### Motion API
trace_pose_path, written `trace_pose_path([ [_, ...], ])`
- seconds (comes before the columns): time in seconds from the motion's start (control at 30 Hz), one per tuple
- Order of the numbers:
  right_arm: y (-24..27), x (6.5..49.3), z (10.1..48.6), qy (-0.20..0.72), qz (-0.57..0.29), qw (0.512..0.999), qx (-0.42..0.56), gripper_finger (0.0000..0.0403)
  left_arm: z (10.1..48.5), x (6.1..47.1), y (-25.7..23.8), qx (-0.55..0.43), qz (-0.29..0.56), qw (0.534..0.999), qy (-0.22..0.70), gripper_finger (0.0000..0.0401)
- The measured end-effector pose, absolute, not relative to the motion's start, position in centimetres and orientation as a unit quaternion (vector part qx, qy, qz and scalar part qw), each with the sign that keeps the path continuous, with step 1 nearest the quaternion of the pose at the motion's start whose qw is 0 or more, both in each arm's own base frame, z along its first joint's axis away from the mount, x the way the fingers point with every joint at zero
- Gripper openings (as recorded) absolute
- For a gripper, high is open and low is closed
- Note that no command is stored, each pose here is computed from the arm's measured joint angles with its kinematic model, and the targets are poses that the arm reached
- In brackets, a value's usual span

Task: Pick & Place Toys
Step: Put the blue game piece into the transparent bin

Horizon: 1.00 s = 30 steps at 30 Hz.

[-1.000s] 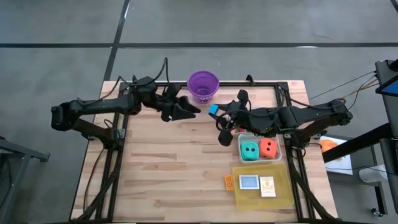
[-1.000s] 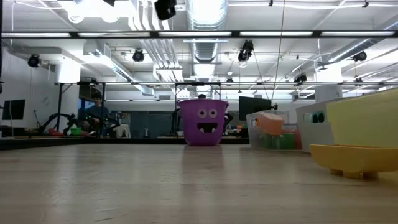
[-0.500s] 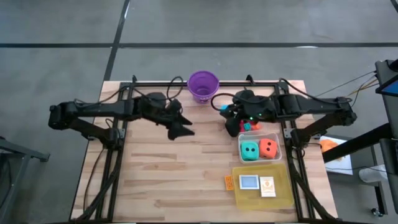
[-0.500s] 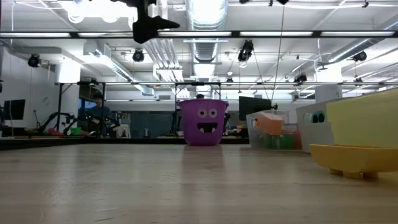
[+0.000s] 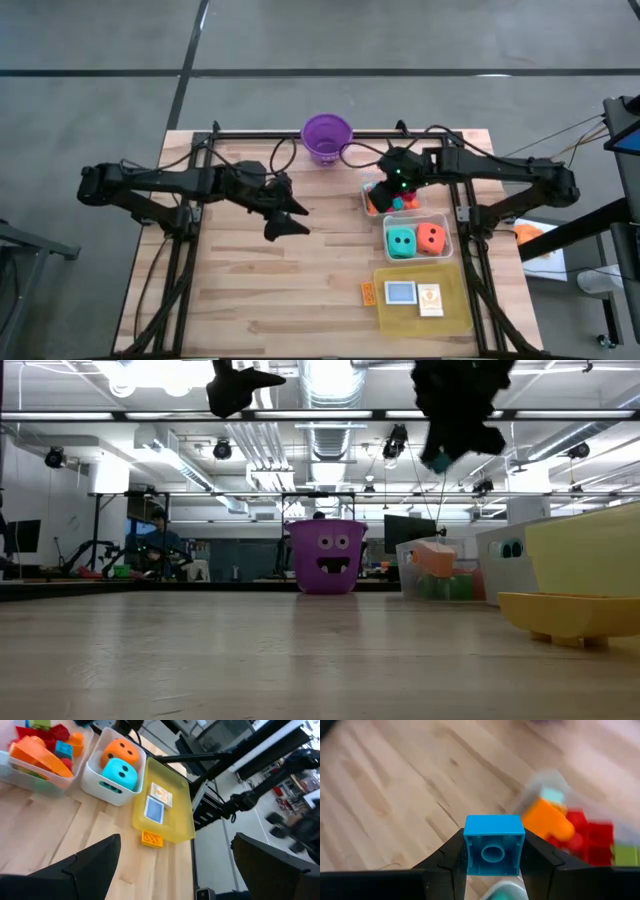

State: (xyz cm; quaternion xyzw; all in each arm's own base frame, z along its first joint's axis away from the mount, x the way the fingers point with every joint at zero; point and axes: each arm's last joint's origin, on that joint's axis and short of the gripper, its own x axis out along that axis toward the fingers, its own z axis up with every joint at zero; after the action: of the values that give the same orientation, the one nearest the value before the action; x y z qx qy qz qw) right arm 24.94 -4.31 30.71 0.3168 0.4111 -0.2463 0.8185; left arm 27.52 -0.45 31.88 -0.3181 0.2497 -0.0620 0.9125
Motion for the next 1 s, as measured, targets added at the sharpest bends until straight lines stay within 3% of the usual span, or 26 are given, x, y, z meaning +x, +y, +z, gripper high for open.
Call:
trace_pose_path([
  [0.2, -6.3, 22.6, 26.9, 0.441, -0.288, 0.756, 0.389, 0.0128, 31.8, 27.6, -1.3, -0.307, -0.043, 0.918, 0.246, 0.0372],
  [0.4, -7.0, 22.4, 24.0, 0.482, -0.306, 0.722, 0.392, 0.0128, 31.9, 27.6, -1.3, -0.306, -0.042, 0.92, 0.241, 0.0372],
  [1.0, -8.0, 24.3, 19.4, 0.574, -0.305, 0.691, 0.316, 0.0128, 31.7, 27.6, -1.3, -0.306, -0.039, 0.918, 0.249, 0.0372],
])
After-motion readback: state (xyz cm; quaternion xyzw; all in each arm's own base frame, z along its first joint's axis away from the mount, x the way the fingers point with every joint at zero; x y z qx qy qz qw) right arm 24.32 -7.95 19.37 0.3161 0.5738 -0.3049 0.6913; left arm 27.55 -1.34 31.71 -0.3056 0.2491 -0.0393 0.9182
